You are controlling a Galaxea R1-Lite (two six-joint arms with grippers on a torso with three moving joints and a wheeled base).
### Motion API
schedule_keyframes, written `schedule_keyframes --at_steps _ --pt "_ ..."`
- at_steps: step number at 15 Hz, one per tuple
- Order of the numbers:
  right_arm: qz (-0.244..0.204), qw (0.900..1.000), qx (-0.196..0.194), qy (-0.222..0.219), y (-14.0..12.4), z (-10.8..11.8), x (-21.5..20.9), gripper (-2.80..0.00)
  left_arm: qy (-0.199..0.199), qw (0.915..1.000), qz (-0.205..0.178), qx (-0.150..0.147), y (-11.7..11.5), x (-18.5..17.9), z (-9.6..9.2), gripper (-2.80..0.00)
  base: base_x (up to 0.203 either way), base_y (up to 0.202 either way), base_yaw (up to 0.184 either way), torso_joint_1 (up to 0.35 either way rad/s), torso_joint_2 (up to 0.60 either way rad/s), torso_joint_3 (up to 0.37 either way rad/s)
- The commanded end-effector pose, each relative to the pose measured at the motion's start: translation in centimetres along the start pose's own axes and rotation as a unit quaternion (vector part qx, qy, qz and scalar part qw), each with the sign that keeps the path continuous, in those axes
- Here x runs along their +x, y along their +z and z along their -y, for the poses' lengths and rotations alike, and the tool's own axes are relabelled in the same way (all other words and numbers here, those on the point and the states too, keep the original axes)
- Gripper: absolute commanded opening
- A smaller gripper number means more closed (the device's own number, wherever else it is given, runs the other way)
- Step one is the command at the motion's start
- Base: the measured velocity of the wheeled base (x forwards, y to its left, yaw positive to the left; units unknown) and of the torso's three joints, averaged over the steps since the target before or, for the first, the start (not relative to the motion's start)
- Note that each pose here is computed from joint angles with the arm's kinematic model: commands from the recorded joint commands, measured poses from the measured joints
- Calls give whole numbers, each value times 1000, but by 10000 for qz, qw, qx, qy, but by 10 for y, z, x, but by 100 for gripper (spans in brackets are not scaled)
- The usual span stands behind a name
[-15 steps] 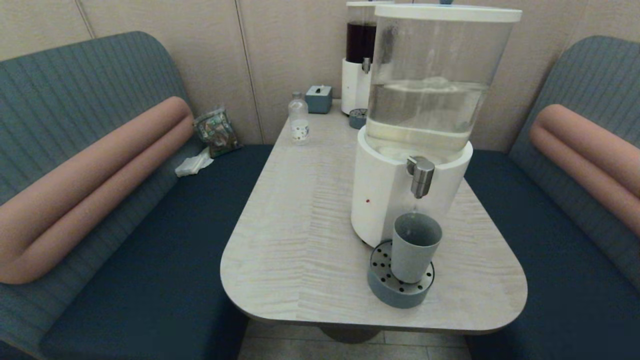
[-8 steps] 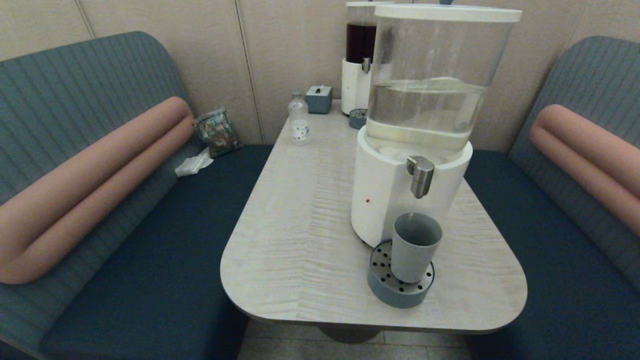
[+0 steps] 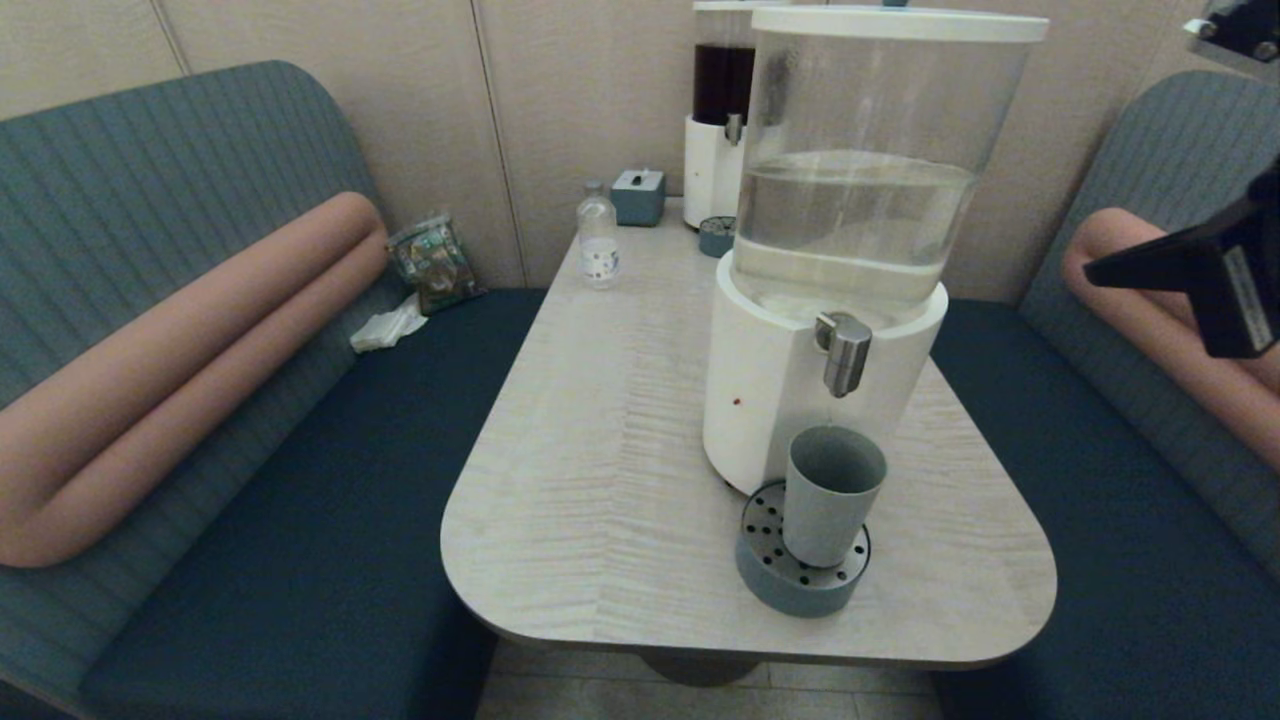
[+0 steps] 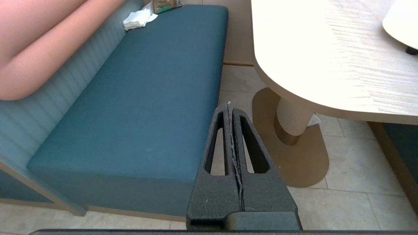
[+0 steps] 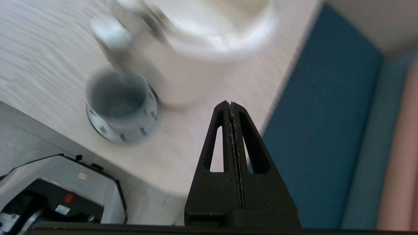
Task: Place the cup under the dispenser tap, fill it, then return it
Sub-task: Turn off the faucet
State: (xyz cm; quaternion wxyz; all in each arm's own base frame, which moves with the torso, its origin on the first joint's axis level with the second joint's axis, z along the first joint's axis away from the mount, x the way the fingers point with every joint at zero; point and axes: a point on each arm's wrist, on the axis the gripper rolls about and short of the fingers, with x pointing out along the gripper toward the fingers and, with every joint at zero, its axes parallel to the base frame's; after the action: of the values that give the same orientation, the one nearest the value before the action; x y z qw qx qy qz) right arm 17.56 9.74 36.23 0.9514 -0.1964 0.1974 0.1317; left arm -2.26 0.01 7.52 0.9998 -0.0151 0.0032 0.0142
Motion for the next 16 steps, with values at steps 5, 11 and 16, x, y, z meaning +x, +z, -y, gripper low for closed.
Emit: schedule_keyframes --at_steps 5,11,16 --pt "272 9924 -70 1199 30 -37 35 -280 4 10000 -4 -2 0 0 0 -280 0 0 0 0 0 0" --pt "135 9849 21 1726 34 -55 62 -280 5 10000 -19 -2 0 0 0 -280 0 0 0 0 0 0" --pt "-6 9842 -23 1772 37 -68 87 -280 5 10000 -11 -2 0 0 0 -280 0 0 0 0 0 0"
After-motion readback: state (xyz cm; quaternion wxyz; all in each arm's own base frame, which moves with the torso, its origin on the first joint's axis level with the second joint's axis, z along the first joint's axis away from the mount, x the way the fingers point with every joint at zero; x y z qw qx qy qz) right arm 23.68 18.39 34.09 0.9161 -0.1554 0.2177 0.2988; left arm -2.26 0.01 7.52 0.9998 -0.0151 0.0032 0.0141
